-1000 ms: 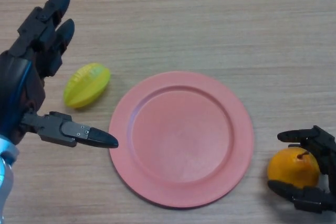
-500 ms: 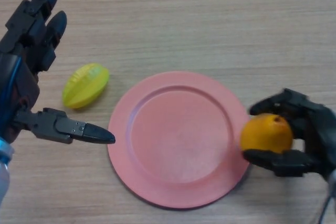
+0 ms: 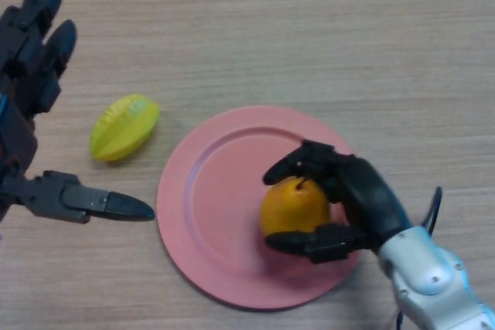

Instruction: Pick up the yellow pear and place it on the plate

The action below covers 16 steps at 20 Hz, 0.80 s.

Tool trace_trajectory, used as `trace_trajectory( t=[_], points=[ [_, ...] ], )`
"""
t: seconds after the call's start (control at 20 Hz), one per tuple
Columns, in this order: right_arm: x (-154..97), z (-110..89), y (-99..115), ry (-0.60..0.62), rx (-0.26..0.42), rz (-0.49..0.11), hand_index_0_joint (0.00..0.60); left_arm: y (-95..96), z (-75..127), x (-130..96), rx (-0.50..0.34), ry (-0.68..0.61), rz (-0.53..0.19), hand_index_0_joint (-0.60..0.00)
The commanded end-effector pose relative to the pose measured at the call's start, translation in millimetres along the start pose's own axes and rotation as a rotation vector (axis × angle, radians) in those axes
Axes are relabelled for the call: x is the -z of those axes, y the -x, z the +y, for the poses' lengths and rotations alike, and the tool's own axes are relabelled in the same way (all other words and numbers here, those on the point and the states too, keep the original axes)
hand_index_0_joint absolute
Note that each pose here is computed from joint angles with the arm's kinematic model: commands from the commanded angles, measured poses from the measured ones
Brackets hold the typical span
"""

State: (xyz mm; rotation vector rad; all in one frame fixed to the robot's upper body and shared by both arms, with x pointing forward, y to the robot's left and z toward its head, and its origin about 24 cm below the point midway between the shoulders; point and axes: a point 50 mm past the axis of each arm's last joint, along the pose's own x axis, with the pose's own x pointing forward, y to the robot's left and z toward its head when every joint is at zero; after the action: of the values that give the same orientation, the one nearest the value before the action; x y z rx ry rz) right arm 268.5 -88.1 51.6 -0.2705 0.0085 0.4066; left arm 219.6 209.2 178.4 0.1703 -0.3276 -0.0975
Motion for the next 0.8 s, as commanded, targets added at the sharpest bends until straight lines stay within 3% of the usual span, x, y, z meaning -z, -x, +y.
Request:
trace_trajectory(
  t=[0.05,0.15,0.3,0.4,0.45,0.55,0.8],
  points=[
    [-35.9,-2.4,-6.5,-0.048,0.016,-0.257,0.600,7.3,11.5,-31.4,-0.042,-0.058,-0.171,0.000],
    [-27.7,-2.0,-4.9,-0.065,0.006,-0.200,0.600,8.7,14.0,-31.3,-0.048,-0.048,-0.165,0.000],
    [-21.9,-2.3,-4.2,-0.040,0.000,-0.163,0.600,10.0,17.2,-30.2,-0.069,-0.058,-0.166,0.000],
    [-21.5,-1.5,-4.2,-0.013,-0.010,-0.165,0.402,10.2,18.4,-29.6,-0.074,-0.057,-0.161,0.000],
    [-22.6,-2.5,-5.5,0.027,-0.009,-0.179,0.252,9.5,19.8,-29.5,-0.086,-0.053,-0.159,0.000],
    [-26.5,-9.4,-11.6,0.127,0.024,-0.222,0.019,7.1,22.6,-29.8,-0.113,-0.043,-0.157,0.000],
    [-46.0,-25.0,-15.3,0.103,0.079,-0.309,0.000,5.7,22.8,-28.7,-0.117,-0.054,-0.163,0.000]
  ],
)
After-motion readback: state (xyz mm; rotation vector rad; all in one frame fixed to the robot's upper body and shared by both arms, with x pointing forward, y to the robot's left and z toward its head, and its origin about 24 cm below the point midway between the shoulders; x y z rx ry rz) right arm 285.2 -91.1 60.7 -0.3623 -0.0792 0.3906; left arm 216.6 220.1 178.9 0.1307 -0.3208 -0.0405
